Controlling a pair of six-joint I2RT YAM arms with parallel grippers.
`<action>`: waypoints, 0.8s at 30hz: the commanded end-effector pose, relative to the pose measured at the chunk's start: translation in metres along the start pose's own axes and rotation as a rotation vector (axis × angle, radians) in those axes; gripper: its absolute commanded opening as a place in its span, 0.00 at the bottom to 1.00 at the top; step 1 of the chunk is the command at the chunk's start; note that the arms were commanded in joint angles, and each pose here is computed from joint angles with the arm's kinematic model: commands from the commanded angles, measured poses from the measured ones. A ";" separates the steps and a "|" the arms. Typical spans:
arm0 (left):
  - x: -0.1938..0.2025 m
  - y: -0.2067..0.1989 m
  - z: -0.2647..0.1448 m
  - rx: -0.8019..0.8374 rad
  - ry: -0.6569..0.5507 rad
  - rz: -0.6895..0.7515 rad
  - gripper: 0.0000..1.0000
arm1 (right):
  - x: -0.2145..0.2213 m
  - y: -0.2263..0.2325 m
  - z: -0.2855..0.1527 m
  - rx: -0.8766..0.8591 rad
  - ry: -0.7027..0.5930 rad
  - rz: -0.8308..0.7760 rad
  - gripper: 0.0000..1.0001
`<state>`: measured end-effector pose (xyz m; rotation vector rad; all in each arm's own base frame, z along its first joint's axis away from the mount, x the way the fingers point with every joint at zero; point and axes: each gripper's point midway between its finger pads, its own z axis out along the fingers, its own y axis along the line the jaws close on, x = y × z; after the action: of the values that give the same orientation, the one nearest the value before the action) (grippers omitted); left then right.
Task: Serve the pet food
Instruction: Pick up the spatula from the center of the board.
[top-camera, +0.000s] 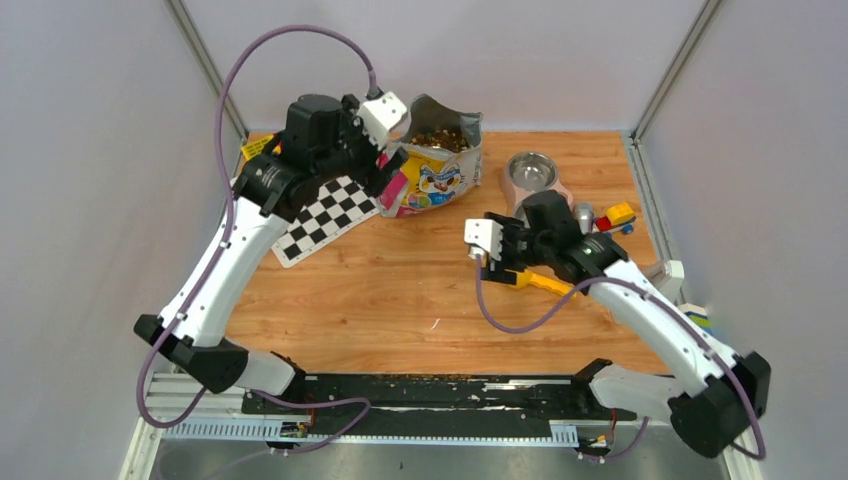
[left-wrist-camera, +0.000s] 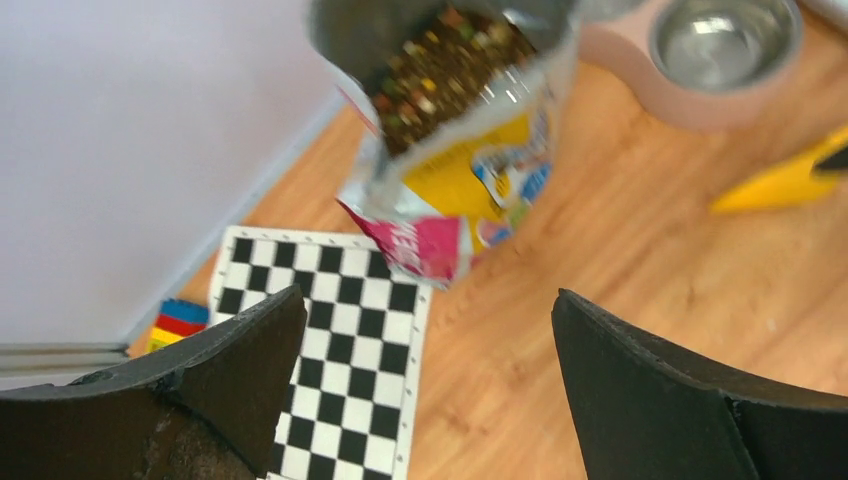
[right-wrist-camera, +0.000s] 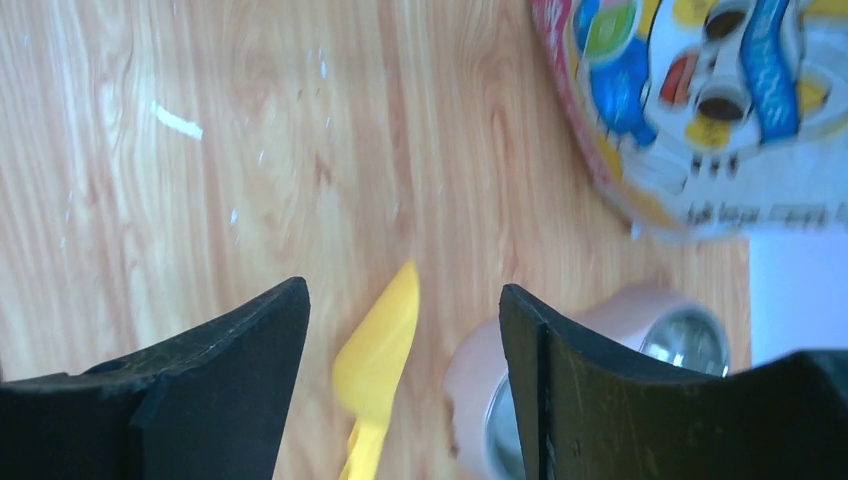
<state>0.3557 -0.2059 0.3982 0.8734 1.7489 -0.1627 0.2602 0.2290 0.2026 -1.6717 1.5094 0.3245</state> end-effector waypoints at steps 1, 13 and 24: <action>0.035 -0.042 -0.016 0.195 0.013 0.092 1.00 | 0.057 0.037 -0.031 -0.018 0.118 0.098 0.71; 0.122 -0.089 -0.013 0.379 0.175 0.128 1.00 | 0.161 0.042 -0.048 -0.019 0.185 0.389 0.63; 0.129 -0.097 0.001 0.404 0.183 0.076 1.00 | 0.214 0.044 -0.029 -0.018 0.270 0.451 0.56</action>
<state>0.2782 -0.2059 0.2474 1.3009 1.9173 -0.3643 0.2439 0.0612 0.0553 -1.4029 2.1837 0.4003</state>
